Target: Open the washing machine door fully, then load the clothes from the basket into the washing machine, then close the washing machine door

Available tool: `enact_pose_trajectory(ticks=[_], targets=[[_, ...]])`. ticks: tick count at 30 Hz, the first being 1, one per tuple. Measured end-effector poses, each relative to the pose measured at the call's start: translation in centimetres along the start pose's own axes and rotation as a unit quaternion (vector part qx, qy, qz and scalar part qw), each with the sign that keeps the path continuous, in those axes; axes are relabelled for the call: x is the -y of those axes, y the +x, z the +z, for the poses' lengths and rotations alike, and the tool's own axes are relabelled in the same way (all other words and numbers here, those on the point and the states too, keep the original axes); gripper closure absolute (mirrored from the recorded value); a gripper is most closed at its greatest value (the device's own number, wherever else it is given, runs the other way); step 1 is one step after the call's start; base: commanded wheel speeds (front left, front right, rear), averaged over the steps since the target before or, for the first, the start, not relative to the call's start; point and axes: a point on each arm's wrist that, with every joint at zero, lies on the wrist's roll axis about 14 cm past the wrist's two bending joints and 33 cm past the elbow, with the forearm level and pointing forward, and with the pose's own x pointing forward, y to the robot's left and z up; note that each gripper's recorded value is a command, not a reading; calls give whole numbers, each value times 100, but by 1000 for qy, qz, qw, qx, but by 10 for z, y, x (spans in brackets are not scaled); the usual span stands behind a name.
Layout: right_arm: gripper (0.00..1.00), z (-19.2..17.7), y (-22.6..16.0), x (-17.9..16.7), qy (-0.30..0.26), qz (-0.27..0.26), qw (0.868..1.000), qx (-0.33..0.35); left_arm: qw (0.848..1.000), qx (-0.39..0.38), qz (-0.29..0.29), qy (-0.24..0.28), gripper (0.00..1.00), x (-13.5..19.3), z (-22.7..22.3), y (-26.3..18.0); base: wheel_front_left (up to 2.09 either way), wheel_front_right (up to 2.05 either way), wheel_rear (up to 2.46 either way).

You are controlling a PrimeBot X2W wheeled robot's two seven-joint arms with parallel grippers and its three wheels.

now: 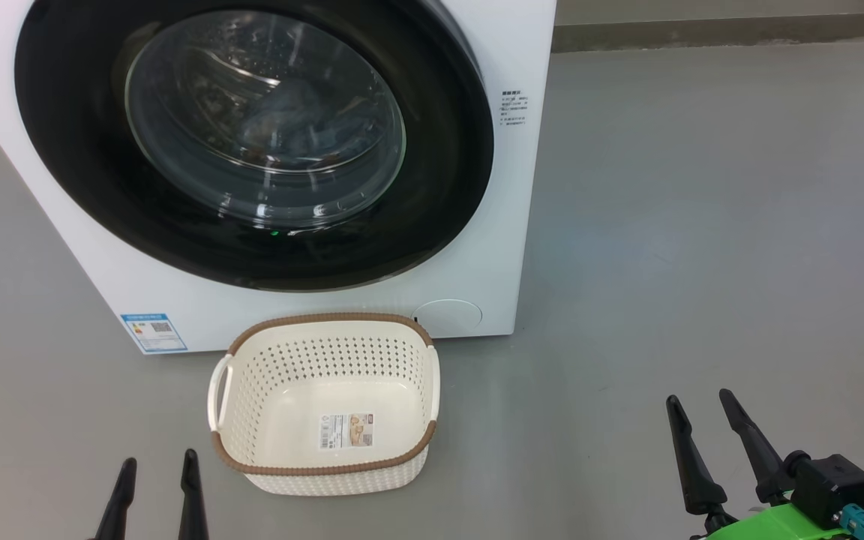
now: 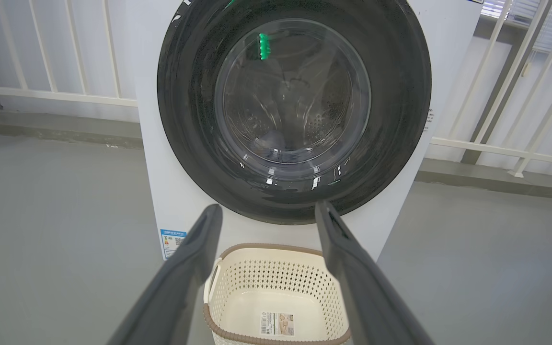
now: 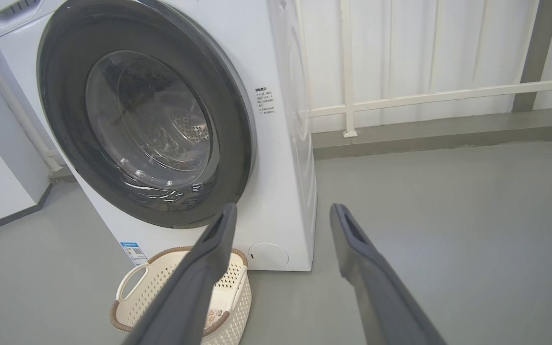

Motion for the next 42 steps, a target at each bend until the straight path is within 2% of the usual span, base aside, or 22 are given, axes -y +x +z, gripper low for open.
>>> enact_pose_trajectory(ticks=[14, 15, 24, 42], targets=[[0, -1, 2, -3, 3, 3, 1000, 0, 1000, 0, 3, 2, 0, -3, 0, -3, 0, 0, 0], [100, -1, 2, -4, 3, 3, 1000, 0, 1000, -1, -2, 1, 100, -1, 0, -3, 0, 0, 0], [100, -32, -10, 3, 18, -13, 998, -52, 998, -52, 11, -24, 100, -1, -31, -14, 0, 0, 0], [100, -37, -12, 14, 113, -48, 990, -64, 989, -72, 37, -122, 100, -7, -38, -10, 0, 0, 0]])
